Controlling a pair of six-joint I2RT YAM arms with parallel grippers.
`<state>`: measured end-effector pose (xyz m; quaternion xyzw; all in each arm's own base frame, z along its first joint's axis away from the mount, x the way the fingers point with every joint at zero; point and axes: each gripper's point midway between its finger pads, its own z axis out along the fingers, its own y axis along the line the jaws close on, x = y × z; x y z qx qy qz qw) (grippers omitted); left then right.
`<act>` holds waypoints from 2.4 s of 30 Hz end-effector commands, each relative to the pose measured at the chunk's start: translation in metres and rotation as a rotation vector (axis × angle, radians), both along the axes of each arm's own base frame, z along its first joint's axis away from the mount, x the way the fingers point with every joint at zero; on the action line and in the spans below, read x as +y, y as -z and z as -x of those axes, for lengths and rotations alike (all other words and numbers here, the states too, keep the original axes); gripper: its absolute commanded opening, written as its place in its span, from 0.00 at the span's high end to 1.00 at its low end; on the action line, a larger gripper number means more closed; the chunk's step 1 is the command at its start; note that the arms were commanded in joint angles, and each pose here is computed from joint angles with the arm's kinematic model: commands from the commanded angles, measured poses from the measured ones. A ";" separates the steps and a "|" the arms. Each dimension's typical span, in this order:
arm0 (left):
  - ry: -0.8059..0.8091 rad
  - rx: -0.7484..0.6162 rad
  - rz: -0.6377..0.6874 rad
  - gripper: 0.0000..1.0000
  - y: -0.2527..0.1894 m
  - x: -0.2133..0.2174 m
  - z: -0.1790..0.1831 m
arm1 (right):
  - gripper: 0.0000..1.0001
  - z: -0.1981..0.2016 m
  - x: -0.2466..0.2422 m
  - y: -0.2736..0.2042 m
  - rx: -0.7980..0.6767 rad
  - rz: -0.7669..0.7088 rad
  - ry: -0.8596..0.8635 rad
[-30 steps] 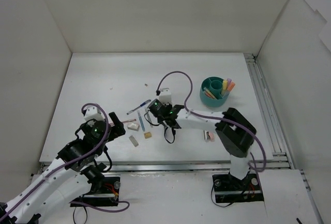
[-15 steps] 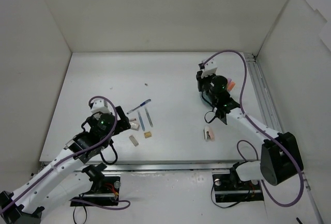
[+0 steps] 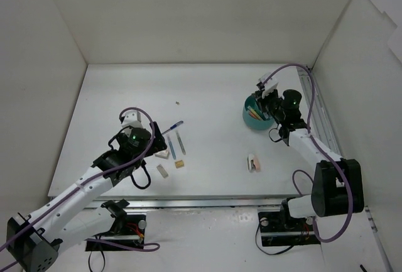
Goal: Sort the stationery into containers
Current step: Place the pen in the storage box, then pick up the pen from the center of the board.
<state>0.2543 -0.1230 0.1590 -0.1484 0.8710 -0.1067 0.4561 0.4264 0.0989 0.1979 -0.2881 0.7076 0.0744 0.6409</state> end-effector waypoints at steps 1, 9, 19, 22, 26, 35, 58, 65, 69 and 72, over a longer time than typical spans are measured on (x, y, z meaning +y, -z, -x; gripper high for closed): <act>0.020 -0.092 0.064 0.00 -0.034 -0.013 -0.017 | 0.99 -0.004 0.013 -0.022 -0.121 0.024 -0.121; 0.002 -0.118 0.088 0.00 -0.033 -0.009 -0.016 | 0.98 -0.012 0.015 -0.032 -0.147 0.025 -0.200; -0.026 -0.130 0.083 0.00 -0.033 0.000 -0.013 | 0.92 -0.011 0.017 -0.014 -0.126 0.045 -0.263; -0.032 -0.128 0.086 0.00 -0.031 0.001 -0.012 | 0.84 -0.010 0.010 -0.008 -0.108 0.035 -0.253; -0.041 -0.126 0.087 0.00 -0.030 0.001 -0.013 | 0.77 -0.001 0.015 -0.007 -0.096 0.013 -0.285; -0.032 -0.128 0.088 0.00 -0.033 -0.002 -0.016 | 0.58 0.005 0.001 -0.010 -0.083 -0.020 -0.256; 0.239 0.151 0.059 0.00 0.022 -0.113 -0.100 | 0.02 0.079 -0.051 -0.119 -0.099 -0.515 0.320; 0.233 0.274 0.010 0.06 0.055 -0.132 -0.112 | 0.02 0.075 -0.058 -0.101 0.011 -0.519 0.397; 0.173 0.329 -0.035 0.11 0.072 -0.124 -0.108 | 0.02 0.076 -0.061 -0.096 0.004 -0.502 0.413; 0.120 0.342 -0.063 0.11 0.078 -0.114 -0.107 | 0.02 0.075 -0.064 -0.094 0.005 -0.497 0.434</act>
